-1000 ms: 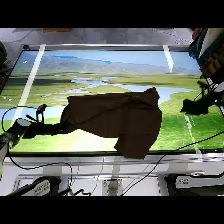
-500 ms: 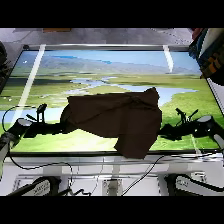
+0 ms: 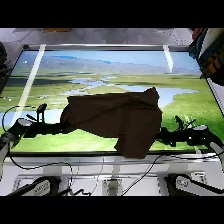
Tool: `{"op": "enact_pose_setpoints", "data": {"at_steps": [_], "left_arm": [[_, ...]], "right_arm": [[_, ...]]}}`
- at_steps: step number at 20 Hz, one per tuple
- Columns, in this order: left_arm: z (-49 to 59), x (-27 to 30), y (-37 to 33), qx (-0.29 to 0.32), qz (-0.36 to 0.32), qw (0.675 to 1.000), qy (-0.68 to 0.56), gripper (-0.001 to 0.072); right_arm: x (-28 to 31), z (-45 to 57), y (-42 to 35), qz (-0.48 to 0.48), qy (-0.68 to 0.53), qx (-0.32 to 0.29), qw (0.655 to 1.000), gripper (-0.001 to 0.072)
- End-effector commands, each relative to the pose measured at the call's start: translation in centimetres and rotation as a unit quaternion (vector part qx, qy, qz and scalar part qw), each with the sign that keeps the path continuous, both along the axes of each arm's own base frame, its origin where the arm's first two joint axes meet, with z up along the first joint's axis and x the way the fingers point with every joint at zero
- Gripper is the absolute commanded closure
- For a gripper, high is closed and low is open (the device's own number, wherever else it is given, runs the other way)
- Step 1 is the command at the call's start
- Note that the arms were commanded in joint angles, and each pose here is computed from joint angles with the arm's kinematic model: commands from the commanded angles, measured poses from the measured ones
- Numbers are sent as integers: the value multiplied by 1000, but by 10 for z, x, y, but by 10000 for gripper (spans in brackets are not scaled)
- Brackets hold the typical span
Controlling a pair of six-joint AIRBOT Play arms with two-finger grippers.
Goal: Fold the clothes and pants, and hang the long-sleeved shirts on hangers.
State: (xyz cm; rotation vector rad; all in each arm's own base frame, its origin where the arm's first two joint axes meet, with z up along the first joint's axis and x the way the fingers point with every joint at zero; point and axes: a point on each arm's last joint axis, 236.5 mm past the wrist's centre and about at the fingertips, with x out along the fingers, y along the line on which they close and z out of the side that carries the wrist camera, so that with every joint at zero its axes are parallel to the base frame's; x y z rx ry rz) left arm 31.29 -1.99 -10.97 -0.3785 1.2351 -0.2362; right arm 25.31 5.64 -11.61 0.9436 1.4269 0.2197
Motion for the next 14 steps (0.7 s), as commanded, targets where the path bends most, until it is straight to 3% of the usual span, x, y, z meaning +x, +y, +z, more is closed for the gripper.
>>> {"op": "enact_pose_setpoints", "data": {"at_steps": [1, 2, 8, 11, 14], "left_arm": [[1, 1, 0, 0, 0, 1000, -1, 689], [2, 2, -1, -2, 2, 1000, -4, 689], [96, 53, -7, -25, 8, 992, -120, 690], [203, 77, 1, 13, -1, 967, -253, 689], [324, 72, 20, 73, 28, 912, -402, 690]], "right_arm": [[33, 18, 6, -28, -76, 27, 996, 648], [39, 24, 7, -31, -93, 33, 995, 697], [89, 122, -1, 13, -240, 18, 971, 698], [111, 223, -14, 51, -368, -61, 926, 699], [102, 329, -33, 71, -470, -201, 857, 699]]}}
